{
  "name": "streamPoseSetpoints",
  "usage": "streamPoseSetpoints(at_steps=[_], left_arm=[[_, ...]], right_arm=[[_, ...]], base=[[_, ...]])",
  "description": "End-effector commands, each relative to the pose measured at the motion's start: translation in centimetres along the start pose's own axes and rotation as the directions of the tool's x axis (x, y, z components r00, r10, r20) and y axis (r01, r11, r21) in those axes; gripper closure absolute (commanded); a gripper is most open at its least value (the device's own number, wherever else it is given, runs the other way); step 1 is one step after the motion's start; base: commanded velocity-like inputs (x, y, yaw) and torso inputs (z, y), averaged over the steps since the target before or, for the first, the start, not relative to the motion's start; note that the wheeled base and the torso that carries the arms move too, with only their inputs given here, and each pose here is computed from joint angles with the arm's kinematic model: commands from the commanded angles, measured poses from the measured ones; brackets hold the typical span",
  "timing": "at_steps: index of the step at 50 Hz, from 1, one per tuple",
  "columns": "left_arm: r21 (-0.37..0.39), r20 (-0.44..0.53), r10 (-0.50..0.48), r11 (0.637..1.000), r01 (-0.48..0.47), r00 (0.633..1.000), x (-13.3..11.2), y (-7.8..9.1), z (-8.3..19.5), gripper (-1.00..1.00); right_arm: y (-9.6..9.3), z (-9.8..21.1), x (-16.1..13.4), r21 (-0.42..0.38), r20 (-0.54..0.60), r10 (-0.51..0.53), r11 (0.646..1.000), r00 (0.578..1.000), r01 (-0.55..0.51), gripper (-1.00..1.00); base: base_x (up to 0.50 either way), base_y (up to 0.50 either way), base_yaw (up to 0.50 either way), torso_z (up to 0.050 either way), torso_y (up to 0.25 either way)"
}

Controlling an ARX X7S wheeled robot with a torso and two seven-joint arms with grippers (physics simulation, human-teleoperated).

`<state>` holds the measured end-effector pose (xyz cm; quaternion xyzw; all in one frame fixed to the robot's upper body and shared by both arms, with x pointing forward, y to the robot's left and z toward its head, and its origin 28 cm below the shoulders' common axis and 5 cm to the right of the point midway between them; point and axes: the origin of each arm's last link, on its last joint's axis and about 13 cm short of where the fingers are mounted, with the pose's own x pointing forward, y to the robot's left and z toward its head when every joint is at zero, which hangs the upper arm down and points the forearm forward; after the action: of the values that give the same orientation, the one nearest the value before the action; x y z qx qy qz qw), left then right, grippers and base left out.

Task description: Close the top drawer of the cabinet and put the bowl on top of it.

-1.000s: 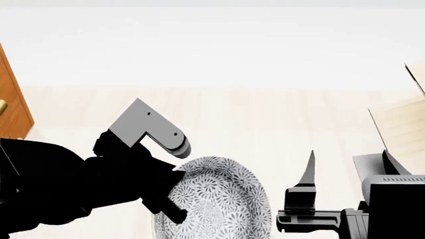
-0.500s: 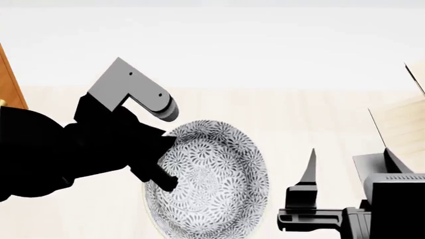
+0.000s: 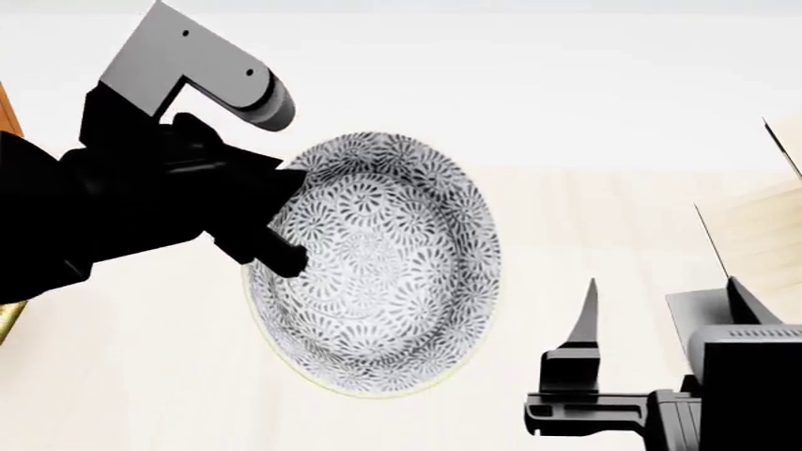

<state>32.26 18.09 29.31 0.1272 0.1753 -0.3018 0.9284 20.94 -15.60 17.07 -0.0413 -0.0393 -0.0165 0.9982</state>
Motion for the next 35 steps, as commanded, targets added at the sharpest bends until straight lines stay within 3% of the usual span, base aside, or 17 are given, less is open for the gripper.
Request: streamPoseSetpoints(at_steps=[1, 13, 18, 35], left_arm=[[-0.015, 0.064, 0.029, 0.999, -0.028, 0.998, -1.6, 0.7, 2.0, 1.0], [-0.05, 0.15, 0.047, 0.998, -0.04, 0.988, -3.4, 1.8, 5.3, 1.0], [-0.109, 0.192, 0.088, 0.992, -0.068, 0.977, -4.2, 3.0, 7.0, 1.0], [-0.168, 0.247, 0.143, 0.98, -0.103, 0.958, -5.5, 4.8, 8.8, 1.0]], right_arm=[[0.2, 0.1, 0.1, -0.006, -0.001, 0.002, 1.0, 1.0, -0.002, -1.0], [0.1, 0.2, 0.4, -0.014, -0.006, 0.003, 1.0, 1.0, -0.003, -1.0], [0.1, 0.4, 0.8, -0.011, -0.005, 0.0, 1.0, 1.0, 0.0, -1.0], [0.1, 0.4, 2.0, -0.011, -0.009, 0.002, 1.0, 1.0, -0.002, -1.0]], base=[[0.0, 0.0, 0.0, 0.0, 0.0], [0.0, 0.0, 0.0, 0.0, 0.0], [0.0, 0.0, 0.0, 0.0, 0.0], [0.0, 0.0, 0.0, 0.0, 0.001]])
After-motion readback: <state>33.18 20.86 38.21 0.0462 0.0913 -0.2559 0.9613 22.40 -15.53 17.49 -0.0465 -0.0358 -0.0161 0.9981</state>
